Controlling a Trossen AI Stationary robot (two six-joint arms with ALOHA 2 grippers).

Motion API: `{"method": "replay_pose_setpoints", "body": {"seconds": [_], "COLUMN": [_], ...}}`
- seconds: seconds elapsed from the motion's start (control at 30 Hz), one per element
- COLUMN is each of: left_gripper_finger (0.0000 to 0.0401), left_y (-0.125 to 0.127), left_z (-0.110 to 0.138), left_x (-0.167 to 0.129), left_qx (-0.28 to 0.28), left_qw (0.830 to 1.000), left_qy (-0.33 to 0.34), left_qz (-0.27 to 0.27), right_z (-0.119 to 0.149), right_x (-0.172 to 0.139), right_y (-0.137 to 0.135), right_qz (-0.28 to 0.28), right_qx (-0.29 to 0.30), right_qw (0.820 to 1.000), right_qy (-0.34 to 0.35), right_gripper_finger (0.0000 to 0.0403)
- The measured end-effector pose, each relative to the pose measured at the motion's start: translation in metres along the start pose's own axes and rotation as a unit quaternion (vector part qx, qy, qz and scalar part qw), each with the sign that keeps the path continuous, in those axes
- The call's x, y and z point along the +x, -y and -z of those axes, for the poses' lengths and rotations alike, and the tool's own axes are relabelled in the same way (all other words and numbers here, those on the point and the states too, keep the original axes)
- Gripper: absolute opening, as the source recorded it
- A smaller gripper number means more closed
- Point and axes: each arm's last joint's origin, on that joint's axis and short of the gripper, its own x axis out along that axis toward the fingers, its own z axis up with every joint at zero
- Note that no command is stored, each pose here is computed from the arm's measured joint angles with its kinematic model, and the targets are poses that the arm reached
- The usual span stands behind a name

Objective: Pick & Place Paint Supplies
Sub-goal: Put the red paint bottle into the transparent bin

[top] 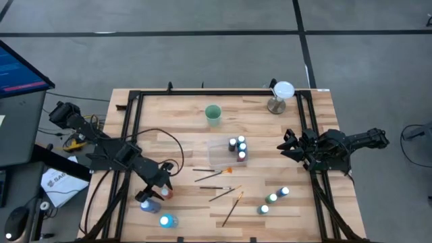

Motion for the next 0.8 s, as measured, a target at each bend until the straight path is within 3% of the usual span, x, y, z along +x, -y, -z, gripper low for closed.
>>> {"method": "replay_pose_setpoints", "body": {"seconds": [0.27, 0.53, 0.8], "left_gripper_finger": [0.0235, 0.0232, 0.0237], "left_y": [-0.012, -0.009, -0.011], "left_z": [0.016, 0.024, 0.043], "left_x": [0.000, -0.020, -0.012], "left_qx": [0.000, 0.010, 0.036], "left_qw": [1.000, 0.999, 0.996], "left_qy": [-0.013, 0.051, 0.080], "left_qz": [0.005, 0.012, 0.017], "right_z": [0.000, 0.000, 0.000], "right_x": [0.000, 0.000, 0.000], "right_y": [0.000, 0.000, 0.000], "right_qz": [0.000, 0.000, 0.000], "right_qx": [0.000, 0.000, 0.000], "right_qw": [1.000, 1.000, 1.000], "right_qy": [0.000, 0.000, 0.000], "right_gripper_finger": [0.0122, 0.0122, 0.0122]}}
